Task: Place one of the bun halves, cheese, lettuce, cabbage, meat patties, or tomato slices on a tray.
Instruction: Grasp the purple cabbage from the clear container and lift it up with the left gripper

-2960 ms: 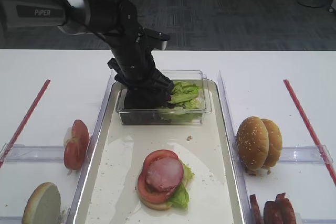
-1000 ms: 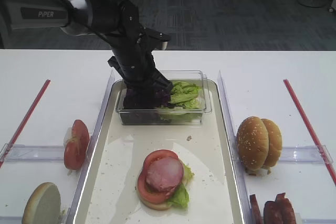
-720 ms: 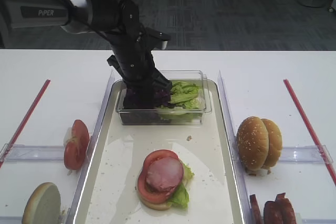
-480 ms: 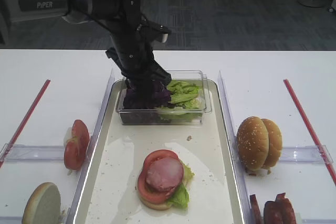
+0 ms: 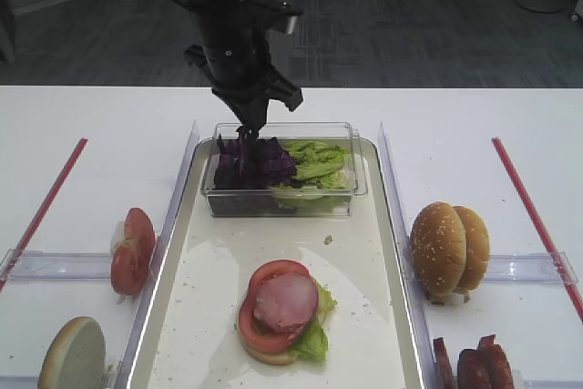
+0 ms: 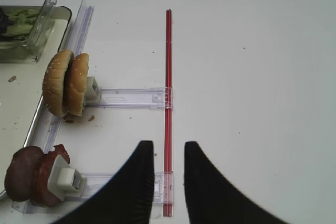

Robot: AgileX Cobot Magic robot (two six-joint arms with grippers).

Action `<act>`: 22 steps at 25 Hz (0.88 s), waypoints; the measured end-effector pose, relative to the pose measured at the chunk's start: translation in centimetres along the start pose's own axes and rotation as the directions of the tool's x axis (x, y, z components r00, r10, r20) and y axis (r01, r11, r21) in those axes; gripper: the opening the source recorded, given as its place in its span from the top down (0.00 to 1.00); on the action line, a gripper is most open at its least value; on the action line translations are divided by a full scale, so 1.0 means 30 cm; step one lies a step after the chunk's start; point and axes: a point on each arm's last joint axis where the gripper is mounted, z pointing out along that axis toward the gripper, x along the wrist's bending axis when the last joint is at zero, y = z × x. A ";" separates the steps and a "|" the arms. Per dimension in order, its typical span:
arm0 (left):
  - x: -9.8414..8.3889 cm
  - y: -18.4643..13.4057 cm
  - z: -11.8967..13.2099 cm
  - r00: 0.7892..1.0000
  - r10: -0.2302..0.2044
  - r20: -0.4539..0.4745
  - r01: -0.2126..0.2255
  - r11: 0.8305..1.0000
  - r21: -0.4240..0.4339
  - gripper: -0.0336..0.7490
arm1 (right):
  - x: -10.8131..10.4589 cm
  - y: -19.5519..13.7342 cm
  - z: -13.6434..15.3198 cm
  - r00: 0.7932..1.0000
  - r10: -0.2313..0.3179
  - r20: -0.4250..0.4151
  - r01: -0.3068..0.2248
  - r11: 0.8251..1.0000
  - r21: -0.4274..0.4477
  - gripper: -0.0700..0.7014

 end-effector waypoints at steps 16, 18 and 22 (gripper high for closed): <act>-0.009 0.050 -0.092 1.000 -0.006 0.031 0.010 0.995 -0.104 0.88 | 0.000 0.000 0.000 1.000 0.000 0.000 0.000 1.000 0.000 0.66; -0.009 0.050 -0.092 0.999 -0.008 0.031 0.012 0.995 -0.104 0.88 | 0.000 0.000 0.000 1.000 0.000 0.000 0.000 1.000 0.000 0.66; -0.010 0.050 -0.092 0.999 -0.013 0.034 0.016 0.994 -0.104 0.88 | 0.000 0.000 0.000 1.000 0.000 0.000 0.000 1.000 0.000 0.66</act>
